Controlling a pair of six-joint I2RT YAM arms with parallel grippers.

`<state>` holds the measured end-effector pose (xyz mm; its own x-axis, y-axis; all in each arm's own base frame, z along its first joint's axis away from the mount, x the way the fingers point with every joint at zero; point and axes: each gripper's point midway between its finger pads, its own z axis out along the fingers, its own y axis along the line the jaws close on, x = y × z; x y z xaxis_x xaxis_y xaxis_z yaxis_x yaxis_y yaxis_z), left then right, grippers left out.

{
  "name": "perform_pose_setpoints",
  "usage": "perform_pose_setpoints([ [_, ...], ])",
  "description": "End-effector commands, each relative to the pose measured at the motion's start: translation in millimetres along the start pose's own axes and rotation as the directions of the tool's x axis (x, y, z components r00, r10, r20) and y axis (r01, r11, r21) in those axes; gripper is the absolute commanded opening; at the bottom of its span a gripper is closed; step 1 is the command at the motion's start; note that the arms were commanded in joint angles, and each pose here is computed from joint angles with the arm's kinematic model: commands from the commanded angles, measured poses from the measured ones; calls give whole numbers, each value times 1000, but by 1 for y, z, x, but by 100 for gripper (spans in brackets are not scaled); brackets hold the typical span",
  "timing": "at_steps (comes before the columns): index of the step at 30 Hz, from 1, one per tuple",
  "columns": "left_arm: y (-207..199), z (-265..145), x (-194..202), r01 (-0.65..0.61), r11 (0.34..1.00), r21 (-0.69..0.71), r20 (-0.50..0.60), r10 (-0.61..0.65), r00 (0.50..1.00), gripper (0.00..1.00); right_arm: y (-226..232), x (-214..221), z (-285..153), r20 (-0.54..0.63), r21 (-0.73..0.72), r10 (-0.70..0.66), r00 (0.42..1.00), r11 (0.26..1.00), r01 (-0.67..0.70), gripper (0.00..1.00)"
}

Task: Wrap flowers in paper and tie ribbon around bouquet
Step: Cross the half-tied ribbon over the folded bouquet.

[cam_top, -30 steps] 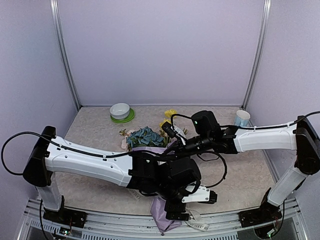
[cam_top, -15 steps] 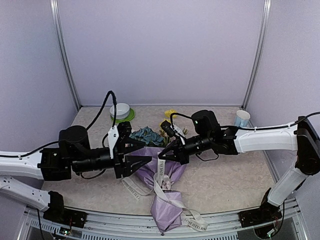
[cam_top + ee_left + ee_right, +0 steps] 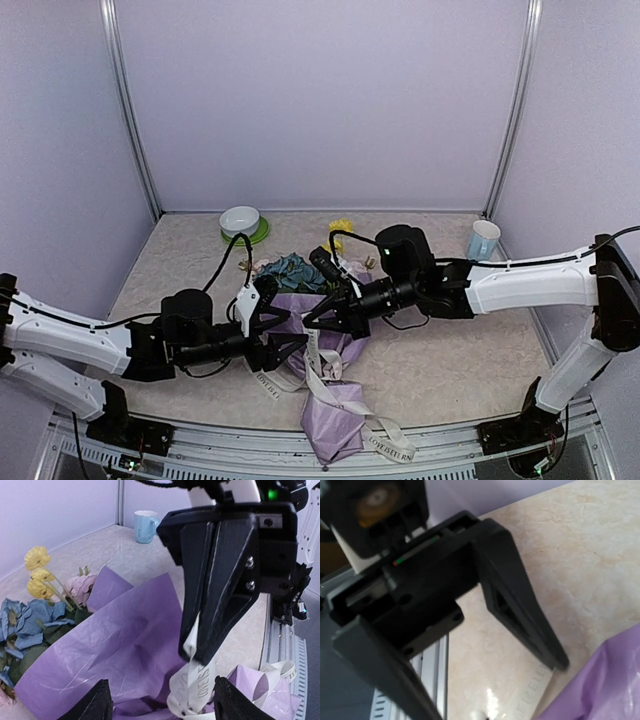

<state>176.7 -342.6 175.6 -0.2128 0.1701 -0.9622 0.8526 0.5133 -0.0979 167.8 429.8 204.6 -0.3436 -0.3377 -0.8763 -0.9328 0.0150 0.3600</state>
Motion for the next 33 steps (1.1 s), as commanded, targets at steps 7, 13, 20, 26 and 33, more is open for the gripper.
perform_pose_setpoints([
  [7,-51,14,-15,-17,953,302,97,-13,995,53,9,-20,0,57,-14,-30,998,999,31,0],
  [13,-49,32,-22,-18,957,289,107,-13,994,8,15,-15,1,46,-43,-43,998,998,45,0],
  [20,-40,36,-11,7,966,257,70,-25,997,14,18,-10,-3,37,-50,-44,998,998,46,0],
  [26,-25,32,-11,-1,982,190,81,-14,997,45,24,-12,-6,42,-70,-55,998,996,58,0],
  [33,-30,36,-10,7,973,230,74,-24,997,0,20,-9,-8,18,-32,-36,999,999,36,4],
])
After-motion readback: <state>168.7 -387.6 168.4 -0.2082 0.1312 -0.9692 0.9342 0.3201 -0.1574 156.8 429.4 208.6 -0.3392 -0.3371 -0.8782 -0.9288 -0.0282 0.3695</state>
